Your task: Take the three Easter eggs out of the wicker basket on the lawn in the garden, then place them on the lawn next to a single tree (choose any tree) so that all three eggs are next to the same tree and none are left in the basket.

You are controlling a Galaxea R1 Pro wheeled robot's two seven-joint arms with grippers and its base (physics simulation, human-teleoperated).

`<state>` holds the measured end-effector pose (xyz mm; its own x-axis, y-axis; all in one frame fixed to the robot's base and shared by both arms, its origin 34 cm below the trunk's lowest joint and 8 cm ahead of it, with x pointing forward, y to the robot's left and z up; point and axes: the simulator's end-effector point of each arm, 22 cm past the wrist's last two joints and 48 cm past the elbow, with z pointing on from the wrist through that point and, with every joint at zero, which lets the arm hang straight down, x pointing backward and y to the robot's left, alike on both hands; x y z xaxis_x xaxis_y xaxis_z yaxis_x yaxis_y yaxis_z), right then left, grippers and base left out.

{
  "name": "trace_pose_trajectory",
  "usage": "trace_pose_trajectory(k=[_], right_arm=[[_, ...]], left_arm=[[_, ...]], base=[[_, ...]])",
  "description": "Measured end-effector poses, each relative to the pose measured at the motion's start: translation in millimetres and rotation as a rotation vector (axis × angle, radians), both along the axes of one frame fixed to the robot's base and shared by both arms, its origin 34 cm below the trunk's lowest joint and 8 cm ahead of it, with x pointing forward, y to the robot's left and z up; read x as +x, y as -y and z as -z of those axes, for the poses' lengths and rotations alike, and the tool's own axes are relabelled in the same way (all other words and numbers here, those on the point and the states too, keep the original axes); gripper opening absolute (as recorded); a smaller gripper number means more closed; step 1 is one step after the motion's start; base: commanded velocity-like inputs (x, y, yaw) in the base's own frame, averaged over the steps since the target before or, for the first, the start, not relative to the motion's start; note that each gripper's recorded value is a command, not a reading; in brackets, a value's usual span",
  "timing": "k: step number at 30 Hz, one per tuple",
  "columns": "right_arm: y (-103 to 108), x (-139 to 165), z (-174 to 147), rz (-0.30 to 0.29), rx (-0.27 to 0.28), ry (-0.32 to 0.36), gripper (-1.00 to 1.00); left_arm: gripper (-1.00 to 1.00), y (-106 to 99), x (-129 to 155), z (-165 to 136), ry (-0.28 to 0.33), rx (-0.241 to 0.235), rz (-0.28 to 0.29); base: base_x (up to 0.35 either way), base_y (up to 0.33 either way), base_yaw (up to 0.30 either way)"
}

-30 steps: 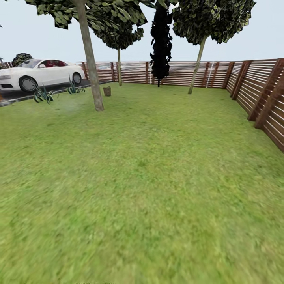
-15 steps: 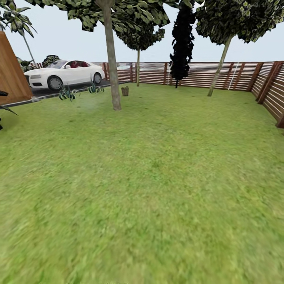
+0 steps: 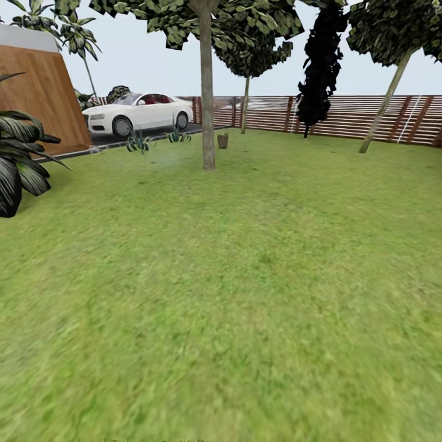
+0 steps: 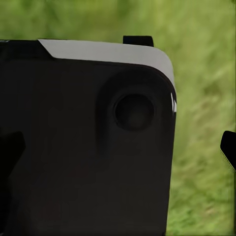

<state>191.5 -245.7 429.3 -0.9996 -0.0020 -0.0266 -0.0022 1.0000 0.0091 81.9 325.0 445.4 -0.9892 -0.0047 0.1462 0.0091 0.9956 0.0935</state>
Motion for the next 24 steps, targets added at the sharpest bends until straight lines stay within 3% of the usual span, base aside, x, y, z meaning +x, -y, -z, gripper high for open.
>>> trace_pose_trajectory(k=[6, 19, 24], right_arm=[[2.7, -1.1, 0.2, 0.000, -0.004, -0.003, 1.00], [10.7, 5.6, 0.5, -0.010, -0.013, 0.007, 1.00], [10.8, 6.7, 0.4, -0.008, -0.014, 0.009, 1.00]], left_arm=[[1.00, 0.0, -1.0, -0.1, -0.003, 0.000, 0.000], [1.00, 10.9, 13.6, 3.2, 0.027, -0.014, -0.009], [1.00, 15.5, 13.4, 3.4, 0.027, -0.022, -0.008]], base=[[0.000, 0.000, 0.255], [0.002, 0.000, 0.008], [0.183, 0.000, 0.000]])
